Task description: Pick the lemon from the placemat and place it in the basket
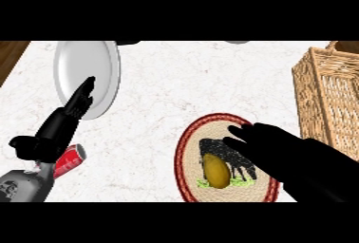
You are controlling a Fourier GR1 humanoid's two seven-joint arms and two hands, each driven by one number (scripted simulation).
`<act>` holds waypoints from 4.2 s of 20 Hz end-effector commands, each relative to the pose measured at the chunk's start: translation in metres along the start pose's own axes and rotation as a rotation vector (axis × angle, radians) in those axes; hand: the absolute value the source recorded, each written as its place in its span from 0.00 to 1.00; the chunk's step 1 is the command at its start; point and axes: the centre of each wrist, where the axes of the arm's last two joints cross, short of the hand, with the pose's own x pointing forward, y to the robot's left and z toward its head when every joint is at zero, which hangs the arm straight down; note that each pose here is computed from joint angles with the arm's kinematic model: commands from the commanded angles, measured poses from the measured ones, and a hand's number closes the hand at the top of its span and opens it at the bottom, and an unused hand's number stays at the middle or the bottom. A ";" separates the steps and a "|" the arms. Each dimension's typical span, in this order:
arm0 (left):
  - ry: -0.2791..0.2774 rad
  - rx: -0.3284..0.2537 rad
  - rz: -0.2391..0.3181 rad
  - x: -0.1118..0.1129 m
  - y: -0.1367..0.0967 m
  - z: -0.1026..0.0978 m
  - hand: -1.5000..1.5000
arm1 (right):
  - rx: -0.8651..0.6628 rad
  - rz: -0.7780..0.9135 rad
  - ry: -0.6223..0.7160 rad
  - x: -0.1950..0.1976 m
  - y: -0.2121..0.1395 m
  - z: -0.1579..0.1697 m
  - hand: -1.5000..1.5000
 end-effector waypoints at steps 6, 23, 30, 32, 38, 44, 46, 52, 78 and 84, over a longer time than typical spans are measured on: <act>-0.004 0.011 -0.011 -0.009 0.004 0.001 0.50 | 0.018 -0.022 0.035 -0.008 -0.018 0.035 0.00; -0.006 -0.019 0.006 -0.004 0.000 -0.019 0.50 | -0.085 -0.136 -0.005 -0.038 0.079 -0.052 0.00; -0.012 -0.002 -0.004 -0.002 -0.003 -0.006 0.50 | -0.107 -0.113 0.002 -0.066 0.089 -0.060 0.00; -0.006 -0.002 -0.014 0.002 0.010 -0.015 0.50 | -0.094 -0.121 -0.022 -0.058 0.106 -0.067 0.00; -0.003 -0.004 -0.015 0.011 0.012 -0.006 0.50 | -0.100 -0.169 -0.067 -0.054 0.097 -0.066 0.00; -0.005 -0.004 -0.004 -0.003 0.004 -0.005 0.50 | -0.085 -0.131 -0.056 -0.040 0.114 -0.066 0.00; -0.023 0.009 -0.002 0.006 -0.002 -0.004 0.50 | -0.084 -0.123 -0.027 -0.061 0.123 -0.072 0.00; -0.009 -0.019 -0.002 0.011 0.012 0.005 0.50 | -0.063 -0.058 0.005 -0.034 0.103 -0.069 0.00; -0.016 -0.003 -0.009 -0.006 -0.004 0.003 0.50 | 0.094 -0.030 0.072 -0.068 0.179 -0.123 0.00; -0.010 0.000 -0.002 0.009 -0.004 -0.001 0.50 | 0.138 0.015 0.024 -0.054 0.191 -0.114 1.00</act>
